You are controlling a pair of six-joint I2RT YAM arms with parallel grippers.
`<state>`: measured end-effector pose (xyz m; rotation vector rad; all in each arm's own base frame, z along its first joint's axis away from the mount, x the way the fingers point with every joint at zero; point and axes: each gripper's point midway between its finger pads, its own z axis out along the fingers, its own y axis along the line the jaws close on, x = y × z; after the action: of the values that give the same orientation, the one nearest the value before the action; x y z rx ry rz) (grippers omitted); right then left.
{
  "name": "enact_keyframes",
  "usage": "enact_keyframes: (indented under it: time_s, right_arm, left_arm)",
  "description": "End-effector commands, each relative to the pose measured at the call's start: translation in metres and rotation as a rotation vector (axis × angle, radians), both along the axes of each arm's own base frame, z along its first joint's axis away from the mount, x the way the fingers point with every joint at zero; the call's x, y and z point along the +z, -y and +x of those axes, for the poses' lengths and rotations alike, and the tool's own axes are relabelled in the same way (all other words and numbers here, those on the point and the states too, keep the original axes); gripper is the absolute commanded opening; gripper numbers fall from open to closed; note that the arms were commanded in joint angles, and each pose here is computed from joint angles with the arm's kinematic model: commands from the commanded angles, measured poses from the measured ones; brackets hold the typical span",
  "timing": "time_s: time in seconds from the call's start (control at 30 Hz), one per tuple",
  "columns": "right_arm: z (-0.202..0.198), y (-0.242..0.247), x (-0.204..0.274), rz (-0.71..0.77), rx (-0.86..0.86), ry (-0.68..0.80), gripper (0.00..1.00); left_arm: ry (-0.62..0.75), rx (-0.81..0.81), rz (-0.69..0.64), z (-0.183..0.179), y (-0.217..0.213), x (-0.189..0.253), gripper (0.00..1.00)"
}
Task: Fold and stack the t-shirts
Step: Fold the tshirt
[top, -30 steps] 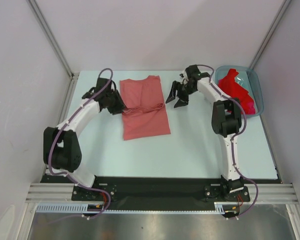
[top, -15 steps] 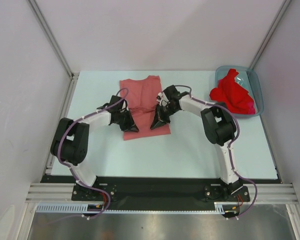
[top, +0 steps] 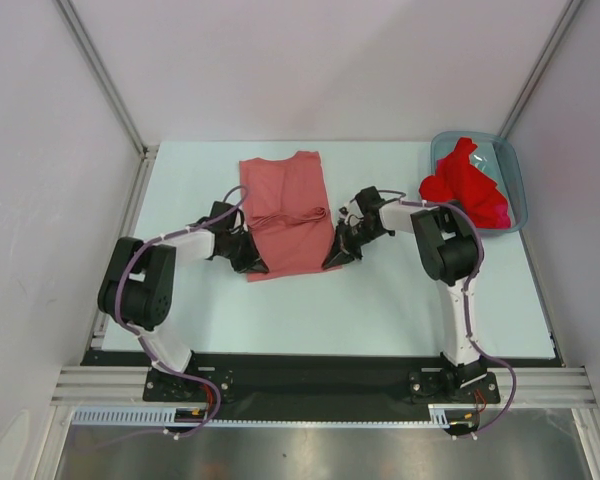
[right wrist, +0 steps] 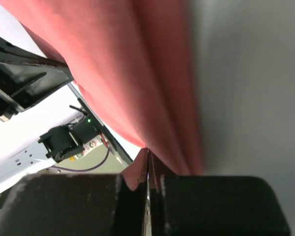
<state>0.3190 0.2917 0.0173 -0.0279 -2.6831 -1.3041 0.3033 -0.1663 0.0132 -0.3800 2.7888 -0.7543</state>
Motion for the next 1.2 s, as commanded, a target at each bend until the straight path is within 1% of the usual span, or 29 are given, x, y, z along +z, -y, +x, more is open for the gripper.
enact_keyframes:
  time_s: [0.0, 0.1, 0.13, 0.17, 0.2, 0.23, 0.3, 0.33, 0.37, 0.4, 0.47, 0.5, 0.53, 0.57, 0.6, 0.63, 0.67, 0.7, 0.73, 0.77, 0.8, 0.83, 0.87, 1.03, 1.17]
  right_arm:
    - [0.007, 0.03, -0.016, -0.084, -0.047, 0.04, 0.0]
    - [0.013, 0.032, 0.009, -0.068, -0.059, 0.086, 0.0]
    - [0.014, 0.029, 0.018, -0.057, -0.07, 0.09, 0.0]
    - [0.016, 0.025, 0.029, -0.042, -0.08, 0.103, 0.01]
    - [0.023, 0.02, 0.045, -0.015, -0.091, 0.157, 0.02]
    - [0.029, 0.016, 0.056, -0.007, -0.122, 0.164, 0.06]
    - [0.044, 0.009, 0.073, 0.017, -0.161, 0.232, 0.08]
    - [0.052, 0.006, 0.078, 0.02, -0.208, 0.228, 0.11]
    - [0.062, 0.001, 0.083, 0.039, -0.228, 0.264, 0.15]
    - [0.07, -0.001, 0.082, 0.043, -0.255, 0.264, 0.25]
    - [0.088, -0.008, 0.092, 0.08, -0.302, 0.275, 0.35]
    - [0.095, -0.008, 0.092, 0.086, -0.325, 0.274, 0.37]
    - [0.099, -0.01, 0.086, 0.093, -0.339, 0.264, 0.38]
    - [0.109, -0.015, 0.093, 0.123, -0.358, 0.278, 0.38]
    - [0.115, -0.016, 0.091, 0.121, -0.369, 0.285, 0.36]
    - [0.118, -0.019, 0.079, 0.111, -0.369, 0.267, 0.33]
    - [0.125, -0.023, 0.082, 0.126, -0.368, 0.291, 0.3]
    - [0.127, -0.025, 0.078, 0.129, -0.37, 0.286, 0.26]
    - [0.127, -0.028, 0.074, 0.131, -0.366, 0.283, 0.15]
    - [0.131, -0.031, 0.07, 0.146, -0.365, 0.294, 0.09]
    - [0.13, -0.034, 0.066, 0.15, -0.368, 0.278, 0.01]
    - [0.129, -0.037, 0.064, 0.155, -0.366, 0.28, 0.0]
    - [0.13, -0.04, 0.06, 0.163, -0.362, 0.285, 0.0]
    - [0.131, -0.043, 0.05, 0.162, -0.374, 0.298, 0.0]
    - [0.136, -0.043, 0.046, 0.147, -0.391, 0.309, 0.0]
  left_arm:
    - [-0.054, -0.026, 0.112, -0.023, -0.022, -0.025, 0.07]
    - [-0.011, -0.048, 0.097, -0.02, -0.02, -0.008, 0.07]
    - [0.015, -0.051, 0.087, -0.016, -0.018, 0.001, 0.08]
    - [0.053, -0.059, 0.073, -0.012, -0.015, 0.015, 0.1]
    - [0.078, -0.065, 0.054, -0.009, -0.012, 0.024, 0.13]
    - [0.108, -0.078, 0.014, -0.004, -0.005, 0.038, 0.18]
    - [0.173, -0.08, -0.029, 0.006, 0.002, 0.06, 0.24]
    - [0.204, -0.075, -0.044, 0.015, 0.005, 0.071, 0.29]
    - [0.217, -0.067, -0.041, 0.021, 0.005, 0.073, 0.31]
    - [0.223, -0.061, -0.044, 0.026, 0.005, 0.075, 0.33]
    - [0.231, -0.041, -0.031, 0.042, 0.002, 0.078, 0.39]
    - [0.212, -0.037, -0.027, 0.046, 0.0, 0.071, 0.41]
    - [0.22, -0.022, -0.031, 0.055, -0.003, 0.074, 0.4]
    - [0.229, -0.024, -0.048, 0.06, -0.002, 0.074, 0.37]
    - [0.219, -0.022, -0.059, 0.064, -0.001, 0.069, 0.34]
    - [0.228, -0.017, -0.07, 0.07, -0.001, 0.071, 0.27]
    - [0.238, -0.027, -0.092, 0.075, 0.003, 0.071, 0.25]
    - [0.237, -0.025, -0.101, 0.079, 0.005, 0.069, 0.24]
    - [0.212, -0.017, -0.118, 0.08, 0.008, 0.062, 0.22]
    - [0.215, -0.018, -0.14, 0.083, 0.012, 0.062, 0.21]
    - [0.205, -0.004, -0.148, 0.084, 0.013, 0.06, 0.21]
    - [0.199, -0.001, -0.155, 0.085, 0.014, 0.056, 0.21]
    - [0.219, 0.002, -0.165, 0.089, 0.015, 0.058, 0.21]
    - [0.221, 0.023, -0.158, 0.098, 0.015, 0.051, 0.21]
    - [0.198, 0.038, -0.149, 0.103, 0.015, 0.042, 0.22]
